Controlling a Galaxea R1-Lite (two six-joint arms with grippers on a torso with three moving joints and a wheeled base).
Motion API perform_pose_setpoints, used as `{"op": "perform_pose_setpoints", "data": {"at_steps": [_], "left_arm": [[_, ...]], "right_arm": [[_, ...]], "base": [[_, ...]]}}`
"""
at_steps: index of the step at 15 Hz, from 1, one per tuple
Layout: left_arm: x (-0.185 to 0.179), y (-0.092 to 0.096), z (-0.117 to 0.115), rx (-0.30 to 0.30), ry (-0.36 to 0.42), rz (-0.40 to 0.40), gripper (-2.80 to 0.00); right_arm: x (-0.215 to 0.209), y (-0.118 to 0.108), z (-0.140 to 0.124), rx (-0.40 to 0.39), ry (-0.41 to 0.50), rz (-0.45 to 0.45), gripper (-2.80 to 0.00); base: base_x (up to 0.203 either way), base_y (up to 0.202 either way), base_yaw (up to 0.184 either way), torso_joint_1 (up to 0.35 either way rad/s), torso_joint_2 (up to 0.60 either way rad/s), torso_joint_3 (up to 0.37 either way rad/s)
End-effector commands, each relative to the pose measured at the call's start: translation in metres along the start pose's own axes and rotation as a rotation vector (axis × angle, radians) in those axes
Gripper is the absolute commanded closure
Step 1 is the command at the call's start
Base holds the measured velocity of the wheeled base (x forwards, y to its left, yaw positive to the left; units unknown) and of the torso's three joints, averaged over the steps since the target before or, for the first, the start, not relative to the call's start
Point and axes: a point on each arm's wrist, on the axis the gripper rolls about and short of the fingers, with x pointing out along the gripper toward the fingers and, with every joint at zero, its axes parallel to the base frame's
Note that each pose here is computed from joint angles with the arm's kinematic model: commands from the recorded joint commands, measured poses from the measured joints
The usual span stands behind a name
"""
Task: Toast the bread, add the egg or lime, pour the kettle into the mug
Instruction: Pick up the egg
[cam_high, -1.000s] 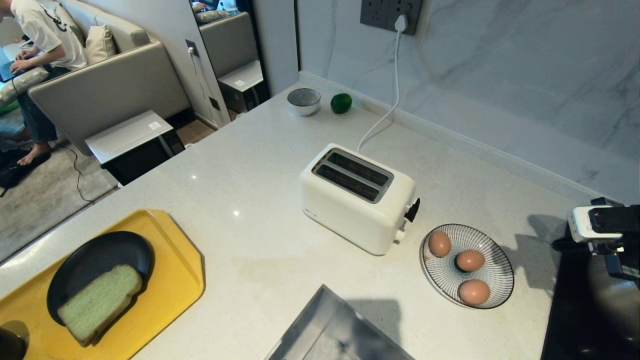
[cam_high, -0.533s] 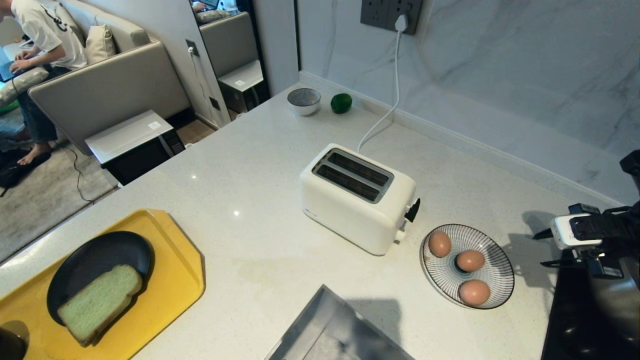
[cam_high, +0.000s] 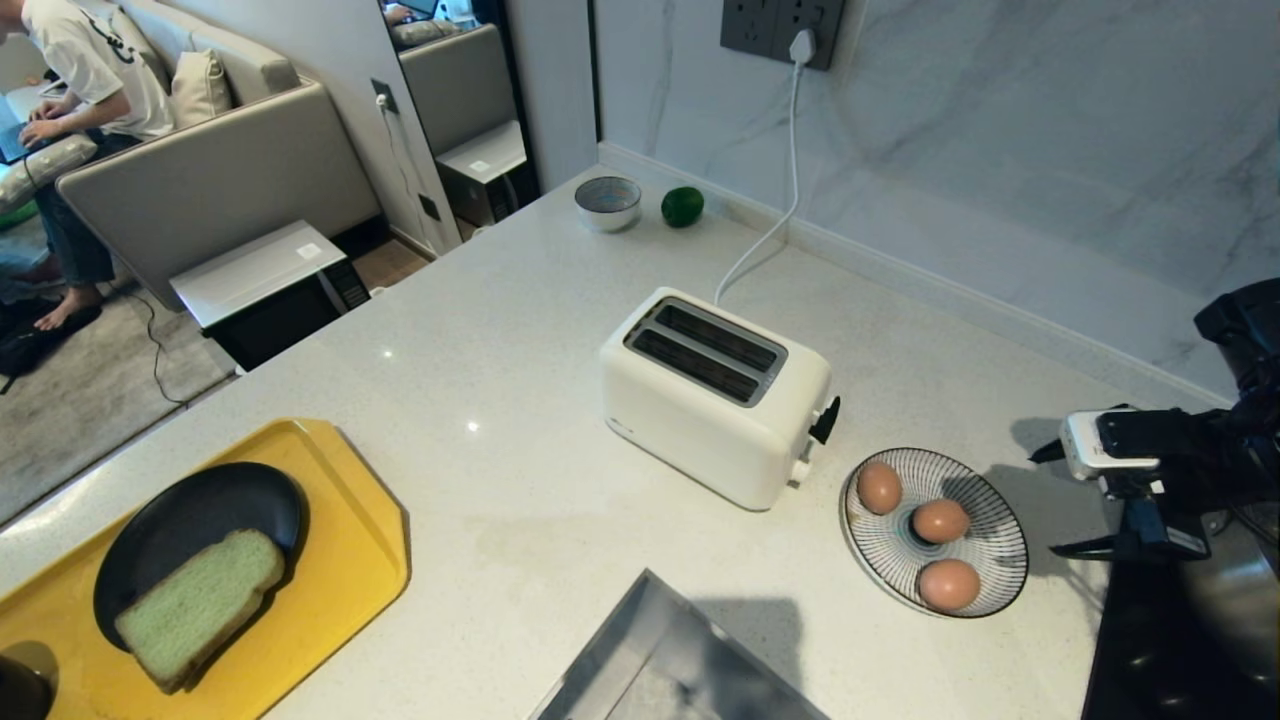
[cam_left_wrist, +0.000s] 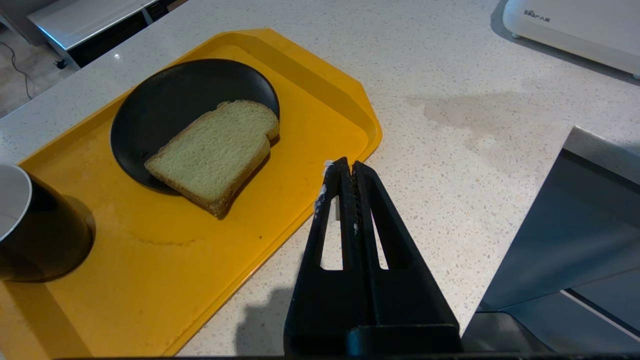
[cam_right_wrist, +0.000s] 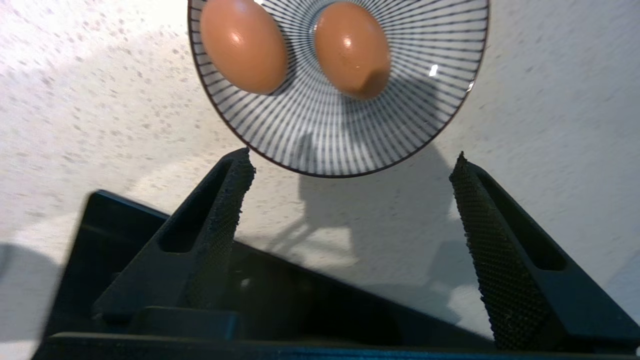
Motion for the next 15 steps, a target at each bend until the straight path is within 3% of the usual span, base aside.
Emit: {"op": "perform_pose_setpoints", "data": {"at_steps": [1, 4, 8, 15], "left_arm": [[0.000, 0.000, 0.000, 0.000, 0.001, 0.001, 0.00], [0.000, 0.000, 0.000, 0.000, 0.001, 0.001, 0.00], [0.000, 0.000, 0.000, -0.001, 0.001, 0.001, 0.00], [0.000, 0.000, 0.000, 0.000, 0.000, 0.001, 0.00]], "right_arm": [[0.001, 0.002, 0.009, 0.060, 0.055, 0.041, -2.80], [0.021, -0.008, 0.004, 0.071, 0.066, 0.087, -2.80], [0.044, -0.037, -0.014, -0.023, 0.057, 0.057, -2.80], [0.046, -0.039, -0.024, -0.069, -0.008, 0.062, -2.80]], "base": [[0.000, 0.000, 0.000, 0.000, 0.00, 0.000], [0.000, 0.000, 0.000, 0.000, 0.00, 0.000], [0.000, 0.000, 0.000, 0.000, 0.00, 0.000], [0.000, 0.000, 0.000, 0.000, 0.00, 0.000]]}}
